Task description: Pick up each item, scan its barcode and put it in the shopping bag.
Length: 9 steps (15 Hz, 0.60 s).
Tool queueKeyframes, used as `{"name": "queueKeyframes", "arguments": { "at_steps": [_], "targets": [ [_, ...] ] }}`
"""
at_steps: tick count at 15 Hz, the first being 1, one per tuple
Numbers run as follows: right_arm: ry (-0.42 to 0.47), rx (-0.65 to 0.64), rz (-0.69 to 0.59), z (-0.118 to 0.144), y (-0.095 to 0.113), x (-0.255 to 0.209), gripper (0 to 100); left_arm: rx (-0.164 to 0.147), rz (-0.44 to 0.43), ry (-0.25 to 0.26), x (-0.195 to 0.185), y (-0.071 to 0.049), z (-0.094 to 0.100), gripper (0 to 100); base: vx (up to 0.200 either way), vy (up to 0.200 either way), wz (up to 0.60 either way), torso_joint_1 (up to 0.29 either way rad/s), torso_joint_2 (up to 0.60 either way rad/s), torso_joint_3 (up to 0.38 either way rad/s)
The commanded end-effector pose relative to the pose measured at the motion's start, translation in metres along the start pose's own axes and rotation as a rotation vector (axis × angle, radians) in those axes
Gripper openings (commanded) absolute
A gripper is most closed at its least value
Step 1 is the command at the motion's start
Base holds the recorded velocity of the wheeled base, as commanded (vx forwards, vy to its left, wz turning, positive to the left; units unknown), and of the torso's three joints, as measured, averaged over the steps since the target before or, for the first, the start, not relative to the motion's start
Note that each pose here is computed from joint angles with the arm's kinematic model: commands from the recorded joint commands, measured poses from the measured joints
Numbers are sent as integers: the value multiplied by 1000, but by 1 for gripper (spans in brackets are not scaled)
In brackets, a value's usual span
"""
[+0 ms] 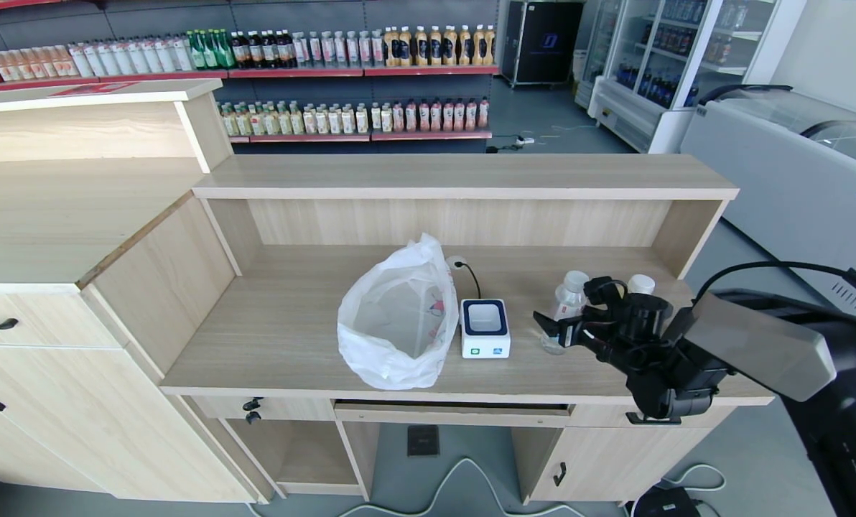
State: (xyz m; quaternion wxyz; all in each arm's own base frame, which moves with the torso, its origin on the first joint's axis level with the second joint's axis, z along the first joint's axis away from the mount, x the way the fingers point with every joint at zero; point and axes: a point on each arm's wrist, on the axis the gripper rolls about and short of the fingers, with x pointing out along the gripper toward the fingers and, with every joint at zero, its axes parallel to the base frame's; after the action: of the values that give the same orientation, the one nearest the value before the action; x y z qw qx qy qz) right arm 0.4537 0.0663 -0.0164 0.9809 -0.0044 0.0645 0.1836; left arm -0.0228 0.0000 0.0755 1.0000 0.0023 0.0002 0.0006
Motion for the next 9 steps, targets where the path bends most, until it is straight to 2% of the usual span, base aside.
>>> {"name": "queueKeyframes", "arguments": {
  "at_steps": [1, 9],
  "targets": [
    [-5, 0, 22, -1, 3, 2, 100, 0, 0, 0, 0, 0, 0, 100, 0, 0, 0, 0, 0, 0],
    [-34, -6, 41, 0, 7, 14, 100, 0, 0, 0, 0, 0, 0, 100, 0, 0, 0, 0, 0, 0]
  ]
}}
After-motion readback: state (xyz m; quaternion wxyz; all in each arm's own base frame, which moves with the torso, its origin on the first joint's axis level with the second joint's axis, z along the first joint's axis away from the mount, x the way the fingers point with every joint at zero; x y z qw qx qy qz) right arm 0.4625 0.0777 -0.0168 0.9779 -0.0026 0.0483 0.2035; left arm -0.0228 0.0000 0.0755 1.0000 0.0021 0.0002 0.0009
